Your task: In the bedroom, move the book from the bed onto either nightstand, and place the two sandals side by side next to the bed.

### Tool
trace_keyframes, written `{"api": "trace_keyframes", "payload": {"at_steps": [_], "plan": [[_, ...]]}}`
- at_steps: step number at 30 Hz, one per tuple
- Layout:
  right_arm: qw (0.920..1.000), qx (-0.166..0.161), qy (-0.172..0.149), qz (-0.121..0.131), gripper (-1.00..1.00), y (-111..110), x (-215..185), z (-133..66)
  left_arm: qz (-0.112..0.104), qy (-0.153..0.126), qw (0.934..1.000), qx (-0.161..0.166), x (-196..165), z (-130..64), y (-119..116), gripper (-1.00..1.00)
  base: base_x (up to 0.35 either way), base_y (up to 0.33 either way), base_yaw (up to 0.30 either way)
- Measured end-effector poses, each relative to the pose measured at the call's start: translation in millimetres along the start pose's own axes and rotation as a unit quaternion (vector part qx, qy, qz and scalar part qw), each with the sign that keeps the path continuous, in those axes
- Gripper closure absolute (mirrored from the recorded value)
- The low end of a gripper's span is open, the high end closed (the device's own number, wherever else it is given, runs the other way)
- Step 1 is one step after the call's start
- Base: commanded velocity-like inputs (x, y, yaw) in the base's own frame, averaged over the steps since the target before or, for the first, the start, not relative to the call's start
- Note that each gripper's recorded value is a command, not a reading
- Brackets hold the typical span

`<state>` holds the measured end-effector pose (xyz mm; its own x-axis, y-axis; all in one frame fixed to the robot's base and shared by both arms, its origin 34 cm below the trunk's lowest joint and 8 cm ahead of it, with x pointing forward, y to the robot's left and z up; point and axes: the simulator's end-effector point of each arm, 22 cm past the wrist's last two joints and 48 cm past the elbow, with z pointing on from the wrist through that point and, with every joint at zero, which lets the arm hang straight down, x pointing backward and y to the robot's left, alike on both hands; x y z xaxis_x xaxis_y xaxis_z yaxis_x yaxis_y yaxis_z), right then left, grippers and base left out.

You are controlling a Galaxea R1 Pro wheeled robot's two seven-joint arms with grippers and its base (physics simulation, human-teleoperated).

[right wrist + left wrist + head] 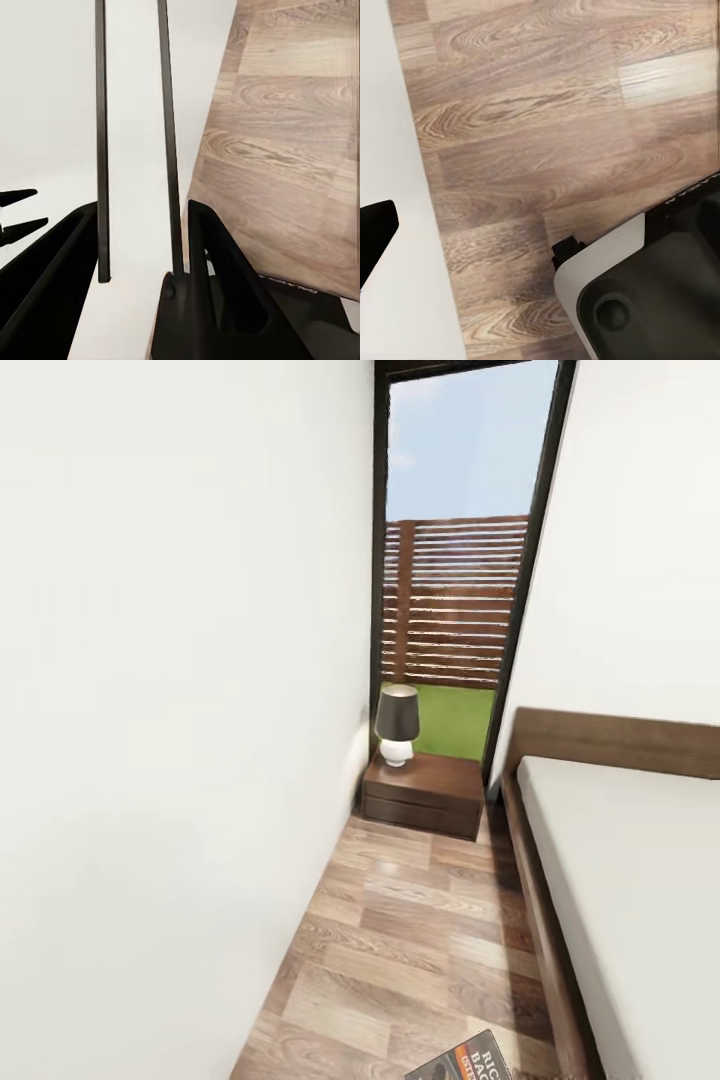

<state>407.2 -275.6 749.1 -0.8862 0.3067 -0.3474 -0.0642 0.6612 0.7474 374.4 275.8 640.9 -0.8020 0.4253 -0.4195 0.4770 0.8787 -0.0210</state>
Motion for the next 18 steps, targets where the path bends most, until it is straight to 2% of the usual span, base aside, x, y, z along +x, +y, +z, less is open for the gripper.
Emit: {"api": "trace_keyframes", "payload": {"at_steps": [18], "plan": [[1.0000, 0.000, 0.000, 0.000, 1.00, 0.0, 0.0, 0.2, 0.000, 0.000, 1.0000, 0.000, 0.0, 0.0, 0.0, -1.00, 0.000, 0.000, -0.283]]}}
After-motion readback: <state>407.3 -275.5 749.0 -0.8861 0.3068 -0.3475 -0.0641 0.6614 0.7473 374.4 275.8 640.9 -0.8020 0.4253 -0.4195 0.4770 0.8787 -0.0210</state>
